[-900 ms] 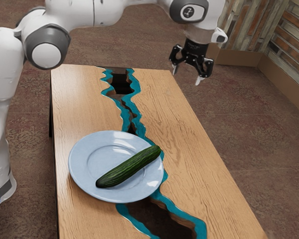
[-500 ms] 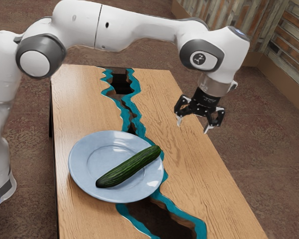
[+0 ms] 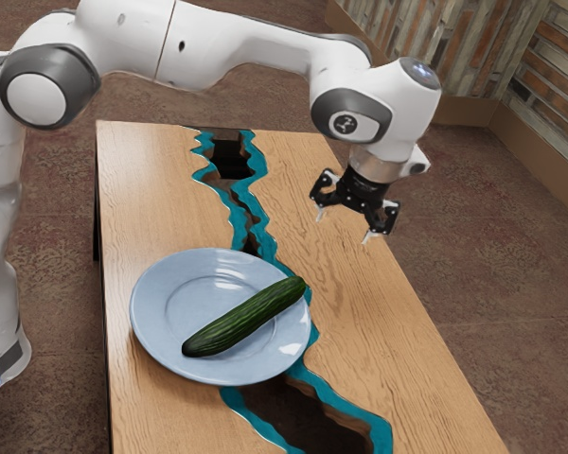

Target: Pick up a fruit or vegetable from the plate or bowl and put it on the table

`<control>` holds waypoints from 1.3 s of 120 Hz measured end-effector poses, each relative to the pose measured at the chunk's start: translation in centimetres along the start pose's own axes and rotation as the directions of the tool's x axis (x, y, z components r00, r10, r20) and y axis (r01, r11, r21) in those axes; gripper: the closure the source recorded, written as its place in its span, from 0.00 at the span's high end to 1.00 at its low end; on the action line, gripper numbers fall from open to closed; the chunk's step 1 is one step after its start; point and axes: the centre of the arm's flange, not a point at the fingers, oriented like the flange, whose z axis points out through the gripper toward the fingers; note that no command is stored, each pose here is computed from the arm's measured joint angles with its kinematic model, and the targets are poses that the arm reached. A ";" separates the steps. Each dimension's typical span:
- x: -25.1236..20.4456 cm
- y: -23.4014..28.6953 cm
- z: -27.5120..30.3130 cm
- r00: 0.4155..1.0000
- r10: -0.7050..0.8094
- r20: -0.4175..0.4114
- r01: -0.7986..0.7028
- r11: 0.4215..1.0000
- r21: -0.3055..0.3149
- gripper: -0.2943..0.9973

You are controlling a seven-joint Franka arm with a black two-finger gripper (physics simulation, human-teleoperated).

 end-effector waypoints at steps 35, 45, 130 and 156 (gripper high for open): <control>-9.3 -4.9 0.4 0.957 0.272 -0.103 -0.280 0.957 -0.075 0.77; -9.8 -6.3 0.9 0.949 0.294 -0.114 -0.305 0.947 -0.096 0.77; -20.8 -10.4 6.1 0.923 0.350 -0.157 -0.376 0.907 -0.191 0.77; -19.1 -10.7 7.4 0.950 0.290 -0.116 -0.308 0.930 -0.202 0.76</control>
